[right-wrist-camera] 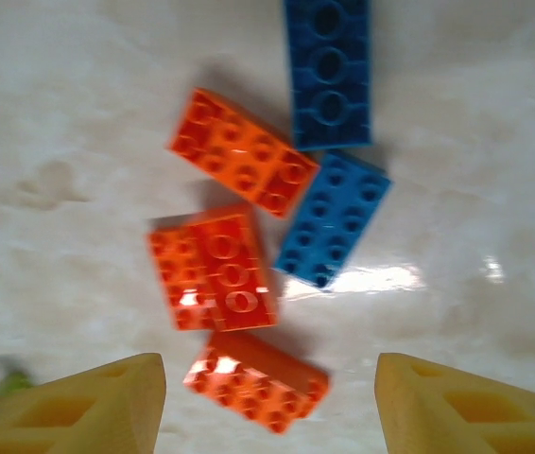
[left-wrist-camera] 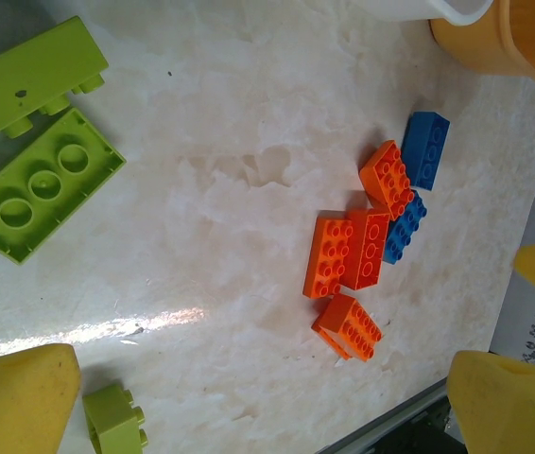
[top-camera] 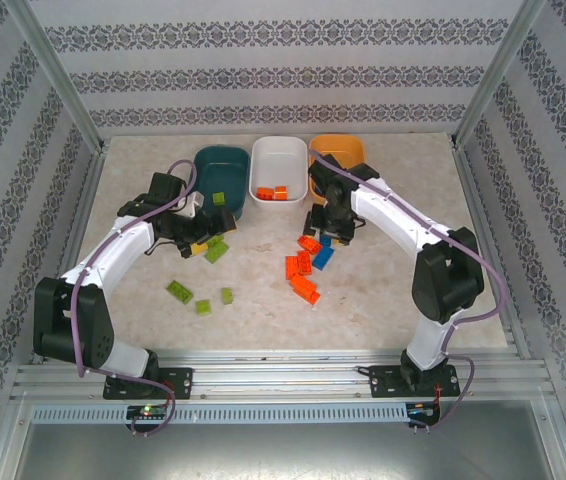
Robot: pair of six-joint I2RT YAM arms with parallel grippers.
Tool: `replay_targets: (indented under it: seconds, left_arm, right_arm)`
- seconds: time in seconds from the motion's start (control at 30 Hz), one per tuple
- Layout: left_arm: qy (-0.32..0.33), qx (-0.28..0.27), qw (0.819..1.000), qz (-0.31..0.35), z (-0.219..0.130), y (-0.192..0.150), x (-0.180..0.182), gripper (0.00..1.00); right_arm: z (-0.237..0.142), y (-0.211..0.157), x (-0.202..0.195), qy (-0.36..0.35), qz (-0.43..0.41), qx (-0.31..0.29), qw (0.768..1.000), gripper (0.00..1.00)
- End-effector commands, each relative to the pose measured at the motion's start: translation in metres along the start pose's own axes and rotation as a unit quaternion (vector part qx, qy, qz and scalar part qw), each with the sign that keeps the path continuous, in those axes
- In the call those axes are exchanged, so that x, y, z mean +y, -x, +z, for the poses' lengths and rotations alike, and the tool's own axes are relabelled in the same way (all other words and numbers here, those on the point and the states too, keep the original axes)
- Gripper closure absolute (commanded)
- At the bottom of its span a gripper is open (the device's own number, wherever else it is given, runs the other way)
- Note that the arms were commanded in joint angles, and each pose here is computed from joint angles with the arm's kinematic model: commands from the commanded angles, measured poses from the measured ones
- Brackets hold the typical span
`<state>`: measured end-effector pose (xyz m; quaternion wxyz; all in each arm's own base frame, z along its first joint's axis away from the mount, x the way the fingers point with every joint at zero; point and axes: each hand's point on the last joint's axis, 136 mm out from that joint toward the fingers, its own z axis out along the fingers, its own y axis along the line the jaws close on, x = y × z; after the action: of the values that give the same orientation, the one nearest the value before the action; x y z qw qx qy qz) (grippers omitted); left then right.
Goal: Sort the legos into containers by color
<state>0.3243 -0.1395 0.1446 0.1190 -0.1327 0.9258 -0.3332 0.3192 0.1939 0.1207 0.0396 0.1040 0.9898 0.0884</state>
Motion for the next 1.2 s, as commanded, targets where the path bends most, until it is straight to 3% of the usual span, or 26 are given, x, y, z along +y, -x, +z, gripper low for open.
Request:
replay_targets:
  seconds: [0.0, 0.27, 1.17]
  left_arm:
    - [-0.002, 0.004, 1.000, 0.005, -0.001, 0.000, -0.004, 0.00]
    - [-0.003, 0.006, 1.000, 0.001, -0.003, -0.007, -0.003, 0.00]
    - [0.014, 0.016, 1.000, -0.001, 0.000, -0.012, 0.006, 0.00]
  right_arm:
    - [0.000, 0.009, -0.014, -0.052, -0.063, -0.030, 0.996, 0.40]
    - [0.033, 0.027, -0.021, -0.108, -0.118, -0.012, 0.987, 0.41]
    - [0.088, 0.065, -0.028, -0.091, -0.071, 0.022, 0.993, 0.48]
